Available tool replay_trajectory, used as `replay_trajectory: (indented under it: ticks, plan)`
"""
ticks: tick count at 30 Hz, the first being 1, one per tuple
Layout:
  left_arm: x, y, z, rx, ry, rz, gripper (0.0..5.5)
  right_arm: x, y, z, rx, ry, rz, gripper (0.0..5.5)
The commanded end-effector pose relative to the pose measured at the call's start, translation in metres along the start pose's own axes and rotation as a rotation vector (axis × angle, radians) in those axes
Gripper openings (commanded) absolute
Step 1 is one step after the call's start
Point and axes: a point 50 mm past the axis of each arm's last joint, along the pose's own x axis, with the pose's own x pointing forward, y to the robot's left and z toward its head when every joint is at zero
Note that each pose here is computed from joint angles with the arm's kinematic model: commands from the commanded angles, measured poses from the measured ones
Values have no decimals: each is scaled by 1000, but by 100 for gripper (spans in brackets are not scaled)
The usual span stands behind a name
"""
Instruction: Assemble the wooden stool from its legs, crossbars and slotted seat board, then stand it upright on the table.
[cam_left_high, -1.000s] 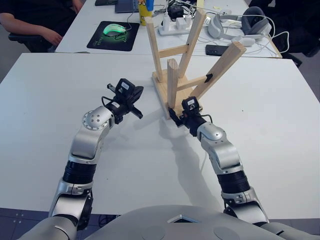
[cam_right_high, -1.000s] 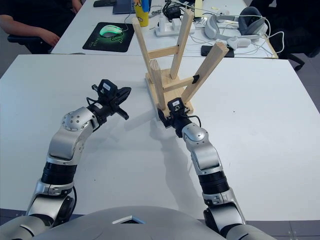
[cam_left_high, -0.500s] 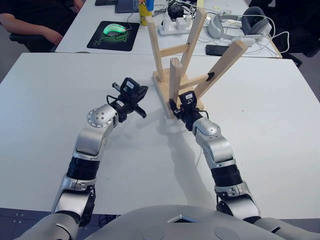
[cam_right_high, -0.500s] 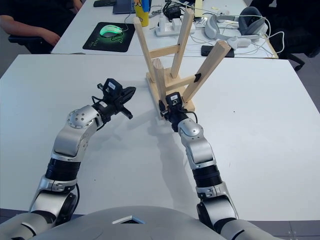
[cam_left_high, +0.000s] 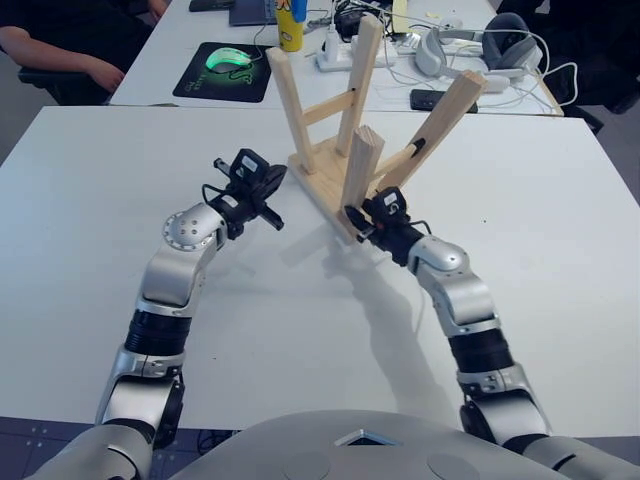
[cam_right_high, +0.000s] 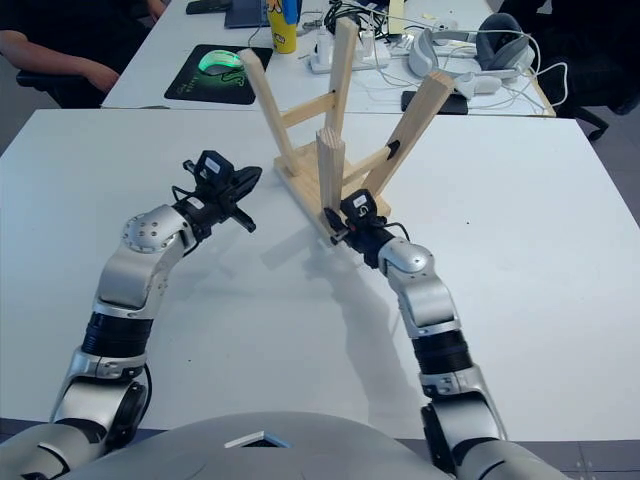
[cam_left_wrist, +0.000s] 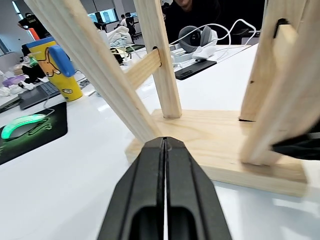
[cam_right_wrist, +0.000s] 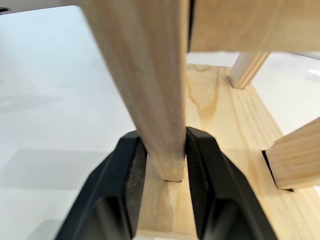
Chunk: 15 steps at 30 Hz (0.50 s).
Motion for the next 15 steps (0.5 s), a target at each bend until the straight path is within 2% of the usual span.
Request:
replay_trajectory:
  ticks: [1, 4, 9, 10, 11, 13, 15]
  plan:
    - [-12, 20, 17, 78, -25, -50, 0, -41, 0, -30, 105, 178, 192, 107]
    - [-29, 24, 18, 84, 29, -181, 0, -61, 0, -25, 88, 198, 327, 108]
    - [-65, 23, -3, 137, 297, -487, 0, -82, -1, -17, 81, 231, 501, 108]
    - [-70, 27, -7, 166, 360, -522, 0, -85, -2, -15, 74, 236, 525, 144]
    - [-75, 31, -11, 185, 420, -552, 0, -87, -3, -13, 66, 239, 549, 153]
    - [-86, 39, -22, 231, 552, -608, 0, -92, -2, -9, 53, 249, 610, 210]
    - [-91, 50, -31, 304, 649, -624, 0, -99, 3, -11, 22, 285, 690, 244]
